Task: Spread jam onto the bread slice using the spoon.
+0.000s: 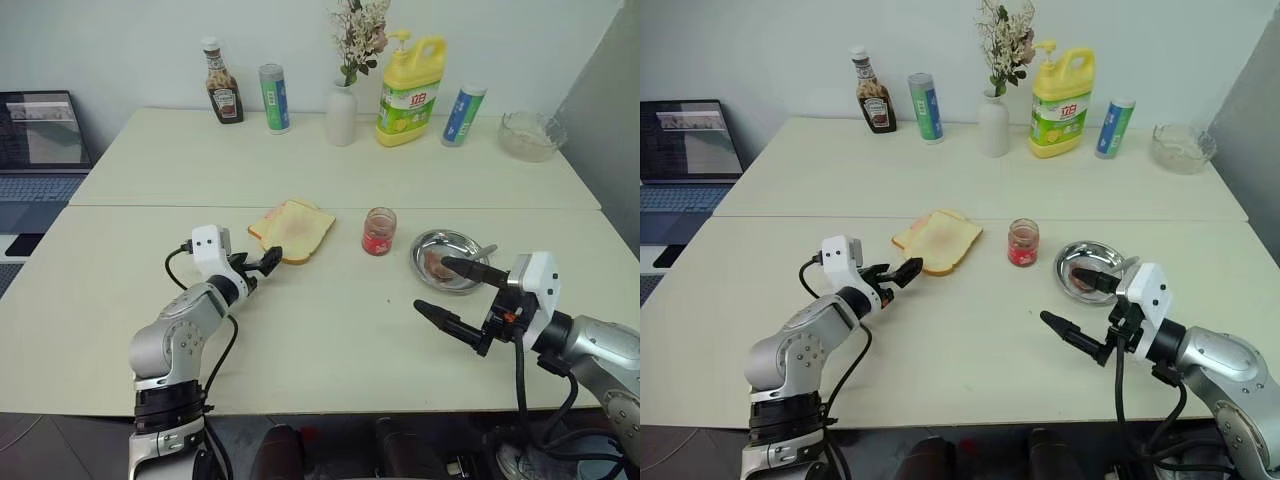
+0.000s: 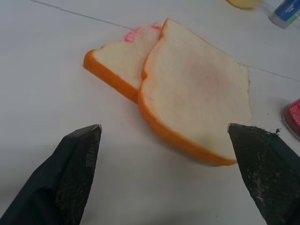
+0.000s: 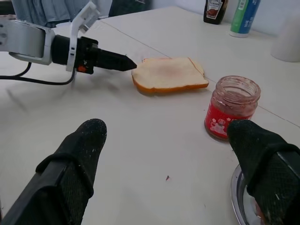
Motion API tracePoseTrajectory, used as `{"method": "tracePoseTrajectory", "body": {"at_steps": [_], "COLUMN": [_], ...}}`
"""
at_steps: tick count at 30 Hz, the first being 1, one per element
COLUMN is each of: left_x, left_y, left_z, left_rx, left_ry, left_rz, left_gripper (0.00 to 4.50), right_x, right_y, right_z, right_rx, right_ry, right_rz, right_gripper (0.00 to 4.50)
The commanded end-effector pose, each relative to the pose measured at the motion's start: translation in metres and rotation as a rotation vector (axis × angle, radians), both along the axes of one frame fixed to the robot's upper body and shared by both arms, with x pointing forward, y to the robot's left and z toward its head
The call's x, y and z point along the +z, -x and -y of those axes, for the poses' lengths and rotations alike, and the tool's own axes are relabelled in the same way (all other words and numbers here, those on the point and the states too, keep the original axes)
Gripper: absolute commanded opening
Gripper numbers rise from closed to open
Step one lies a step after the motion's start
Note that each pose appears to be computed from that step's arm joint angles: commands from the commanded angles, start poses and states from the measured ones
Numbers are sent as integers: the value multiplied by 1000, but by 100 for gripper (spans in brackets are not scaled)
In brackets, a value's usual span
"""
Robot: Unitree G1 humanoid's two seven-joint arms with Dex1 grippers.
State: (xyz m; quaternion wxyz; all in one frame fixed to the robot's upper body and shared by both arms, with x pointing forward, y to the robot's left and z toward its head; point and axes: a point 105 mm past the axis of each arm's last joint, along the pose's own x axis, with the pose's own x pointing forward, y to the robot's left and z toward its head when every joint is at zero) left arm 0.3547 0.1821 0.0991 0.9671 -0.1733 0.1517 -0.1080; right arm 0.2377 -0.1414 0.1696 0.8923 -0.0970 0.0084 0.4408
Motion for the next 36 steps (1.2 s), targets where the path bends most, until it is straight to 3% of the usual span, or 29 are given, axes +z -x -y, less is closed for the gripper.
{"method": "tracePoseTrajectory", "body": {"at_steps": [1,4,7,19,24,28,36], "left_x": [8,10,9,10,12,19,-6], "left_y": [-6,-9,-14,-12,-4,18,100], "left_z": [20,26,27,20,19,21,22], "left_rx": [-39,-42,-39,4,-48,-209,-568], "left_ry": [67,93,92,90,80,84,21], "left_rz": [-12,-25,-35,-67,-72,-82,-293], "left_gripper": [450,450,393,3,3,3,3], "right_x": [10,10,10,8,7,5,-5], "right_y": [3,4,4,4,4,6,24], "right_z": [-7,-9,-10,-11,-11,-6,5], "right_rx": [30,33,33,34,38,41,124], "right_ry": [8,6,5,6,10,30,101], "right_rz": [45,47,49,45,38,26,-80], "right_gripper": [448,448,450,450,450,450,450]}}
